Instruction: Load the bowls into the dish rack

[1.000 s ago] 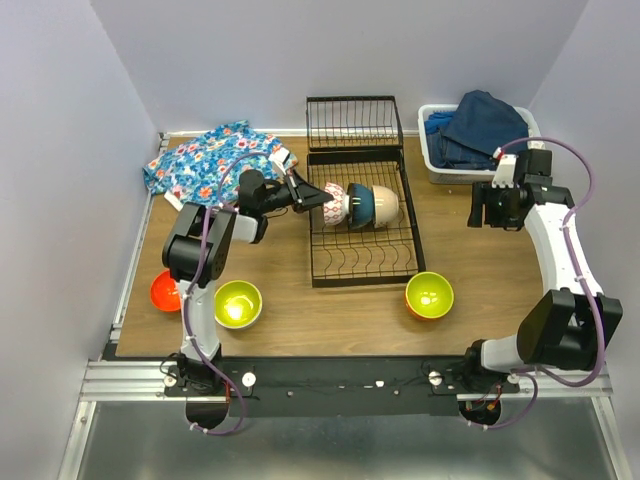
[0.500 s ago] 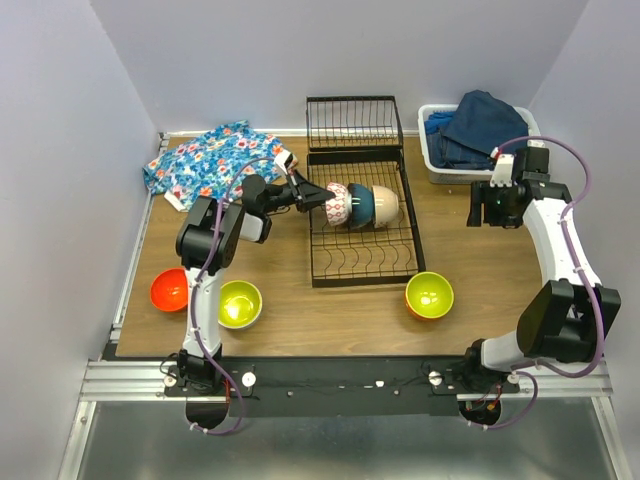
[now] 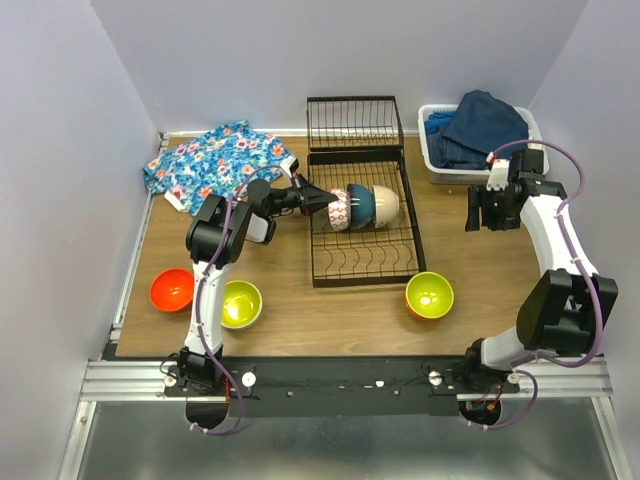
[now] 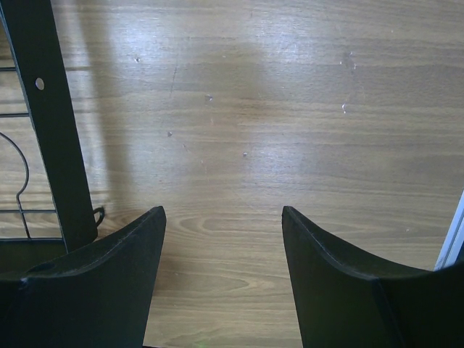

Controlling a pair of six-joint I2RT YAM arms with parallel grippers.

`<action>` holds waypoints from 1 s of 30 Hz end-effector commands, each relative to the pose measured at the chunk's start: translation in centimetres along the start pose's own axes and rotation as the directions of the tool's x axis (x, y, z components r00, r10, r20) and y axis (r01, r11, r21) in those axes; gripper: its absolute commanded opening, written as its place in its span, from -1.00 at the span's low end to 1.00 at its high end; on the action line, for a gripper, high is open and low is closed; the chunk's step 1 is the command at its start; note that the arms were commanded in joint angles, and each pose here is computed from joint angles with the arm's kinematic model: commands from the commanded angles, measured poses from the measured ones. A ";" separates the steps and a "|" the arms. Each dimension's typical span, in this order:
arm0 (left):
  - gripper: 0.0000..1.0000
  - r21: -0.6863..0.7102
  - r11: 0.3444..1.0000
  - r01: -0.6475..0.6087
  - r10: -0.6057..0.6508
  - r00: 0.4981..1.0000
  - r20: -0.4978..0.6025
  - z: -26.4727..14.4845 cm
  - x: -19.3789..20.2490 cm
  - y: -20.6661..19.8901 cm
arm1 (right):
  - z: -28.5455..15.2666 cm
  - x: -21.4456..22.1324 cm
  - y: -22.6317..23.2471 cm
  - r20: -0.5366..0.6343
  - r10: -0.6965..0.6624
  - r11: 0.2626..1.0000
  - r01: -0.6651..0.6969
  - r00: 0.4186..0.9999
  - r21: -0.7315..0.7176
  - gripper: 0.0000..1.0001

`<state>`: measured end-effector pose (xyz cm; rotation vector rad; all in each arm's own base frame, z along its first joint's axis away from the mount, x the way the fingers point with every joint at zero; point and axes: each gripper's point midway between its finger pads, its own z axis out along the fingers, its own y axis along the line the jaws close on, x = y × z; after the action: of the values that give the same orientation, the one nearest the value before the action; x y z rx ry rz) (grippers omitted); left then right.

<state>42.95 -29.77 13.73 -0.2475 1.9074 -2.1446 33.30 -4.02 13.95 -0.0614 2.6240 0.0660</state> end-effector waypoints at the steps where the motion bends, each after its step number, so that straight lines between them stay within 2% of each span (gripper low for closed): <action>1: -0.87 0.023 0.992 -0.127 0.127 0.992 -0.003 0.4 1.2 0.7 | 0.1 0.5 -0.5 -0.027 0.001 1.000 0.000 1.000 0.016 0.46; 4: -0.68 0.017 0.978 -0.209 0.209 0.978 -0.003 0.3 1.6 -0.4 | 0.2 0.5 -0.4 -0.023 0.003 1.000 -0.003 1.000 0.012 0.46; 6: -0.39 0.026 0.956 -0.292 0.292 0.957 0.004 0.4 1.8 -2.3 | 0.2 0.7 -0.3 -0.018 0.006 1.000 -0.006 1.000 0.010 0.46; 8: -0.26 0.017 0.947 -0.320 0.320 0.947 -0.006 0.7 1.9 -3.0 | 0.4 1.2 -0.1 -0.026 0.009 1.000 -0.009 1.000 0.003 0.46; 9: -0.11 0.019 0.939 -0.343 0.344 0.939 -0.007 0.8 1.9 -3.8 | 0.3 1.2 -0.1 -0.017 0.009 1.000 -0.009 1.000 0.003 0.46; 12: 0.01 -0.023 0.924 -0.381 0.381 0.924 -0.005 1.1 1.7 -3.6 | 0.3 1.7 0.2 -0.018 0.014 1.000 -0.014 1.000 -0.007 0.46; 15: 0.05 -0.078 0.913 -0.400 0.400 0.916 -0.009 1.0 1.4 -3.1 | 0.2 1.9 0.4 -0.018 0.017 1.000 -0.018 1.000 -0.015 0.46; 16: 0.08 -0.125 0.923 -0.363 0.364 0.931 -0.020 0.8 1.4 -2.2 | 0.0 1.8 0.5 -0.014 0.018 1.000 -0.018 1.000 -0.015 0.46; 17: 0.11 -0.156 0.902 -0.402 0.404 0.914 -0.022 0.6 1.1 -1.7 | -0.1 1.8 0.5 -0.012 0.018 1.000 -0.018 1.000 -0.015 0.46; 18: 0.21 -0.176 0.895 -0.411 0.413 0.910 -0.026 0.4 1.2 -1.9 | -0.2 1.7 0.5 -0.006 0.019 1.000 -0.019 1.000 -0.016 0.46; 23: 0.24 -0.300 0.855 -0.422 0.423 0.904 -0.067 -0.9 1.5 0.5 | -0.4 1.7 0.7 0.006 0.023 1.000 -0.023 1.000 -0.021 0.47; 30: 0.26 -0.348 0.810 -0.472 0.482 0.874 -0.064 -2.9 1.1 -1.4 | -0.7 2.0 0.9 0.011 0.026 0.999 -0.025 1.000 -0.027 0.47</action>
<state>40.98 -29.30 13.51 0.1002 2.0537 -1.5898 31.45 -3.50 13.27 -0.0522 2.6356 0.0844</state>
